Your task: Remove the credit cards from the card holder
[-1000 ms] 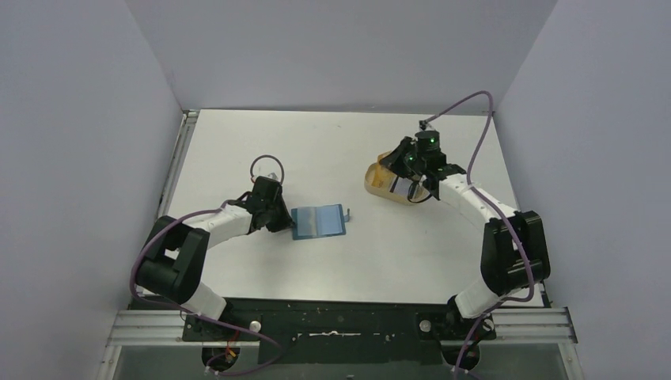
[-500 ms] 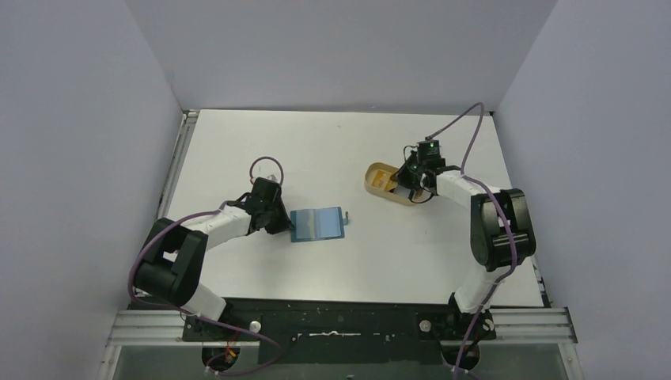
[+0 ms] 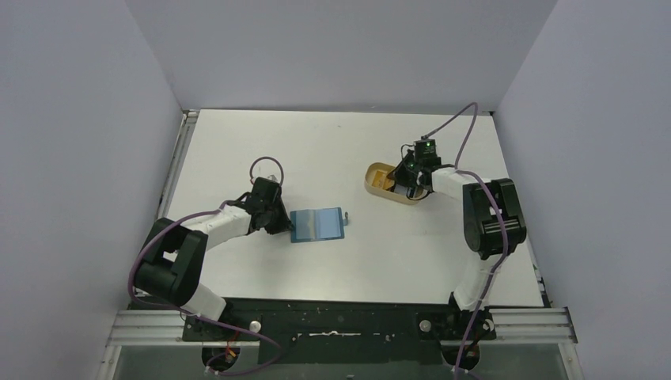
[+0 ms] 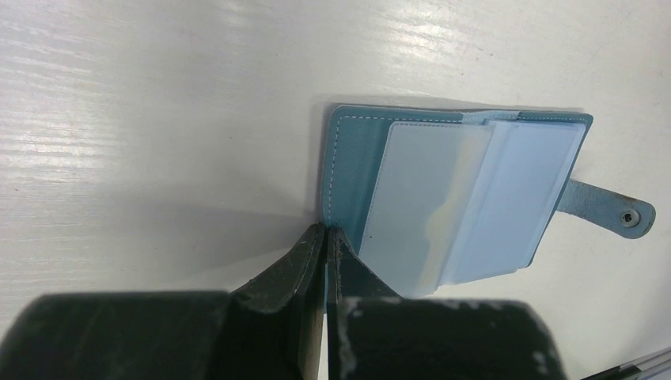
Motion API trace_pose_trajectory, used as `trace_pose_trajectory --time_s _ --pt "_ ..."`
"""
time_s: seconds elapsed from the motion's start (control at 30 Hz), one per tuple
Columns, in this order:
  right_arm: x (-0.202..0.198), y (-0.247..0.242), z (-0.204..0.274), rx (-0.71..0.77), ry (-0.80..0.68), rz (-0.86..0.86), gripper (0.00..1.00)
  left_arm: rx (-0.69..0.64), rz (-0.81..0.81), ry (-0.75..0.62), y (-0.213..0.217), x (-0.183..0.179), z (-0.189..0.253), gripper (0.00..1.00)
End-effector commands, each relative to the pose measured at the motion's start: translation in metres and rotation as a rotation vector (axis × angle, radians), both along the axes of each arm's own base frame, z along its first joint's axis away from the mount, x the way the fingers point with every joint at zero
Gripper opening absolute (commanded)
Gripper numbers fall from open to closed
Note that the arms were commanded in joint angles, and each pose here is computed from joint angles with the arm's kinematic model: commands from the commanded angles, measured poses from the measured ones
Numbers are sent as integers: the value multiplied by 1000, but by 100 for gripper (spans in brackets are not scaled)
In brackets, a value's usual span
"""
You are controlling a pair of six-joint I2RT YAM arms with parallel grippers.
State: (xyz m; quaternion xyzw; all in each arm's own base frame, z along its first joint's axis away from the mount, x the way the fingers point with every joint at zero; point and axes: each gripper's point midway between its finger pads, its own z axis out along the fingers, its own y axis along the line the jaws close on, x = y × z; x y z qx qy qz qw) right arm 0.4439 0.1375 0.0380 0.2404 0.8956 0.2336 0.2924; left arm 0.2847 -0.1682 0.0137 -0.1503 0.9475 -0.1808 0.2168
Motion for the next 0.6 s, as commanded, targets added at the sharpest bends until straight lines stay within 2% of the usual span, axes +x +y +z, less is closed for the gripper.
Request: trace_pose_trajectory --time_s 0.0,0.5,0.57 --pt "27 7 21 10 -102 8 0 30 -21 6 1 0 2 0" --pt "32 44 20 0 -109 67 0 34 -22 16 2 -3 -2 0" --pt "32 47 20 -5 -109 74 7 33 -21 15 2 -3 -2 0"
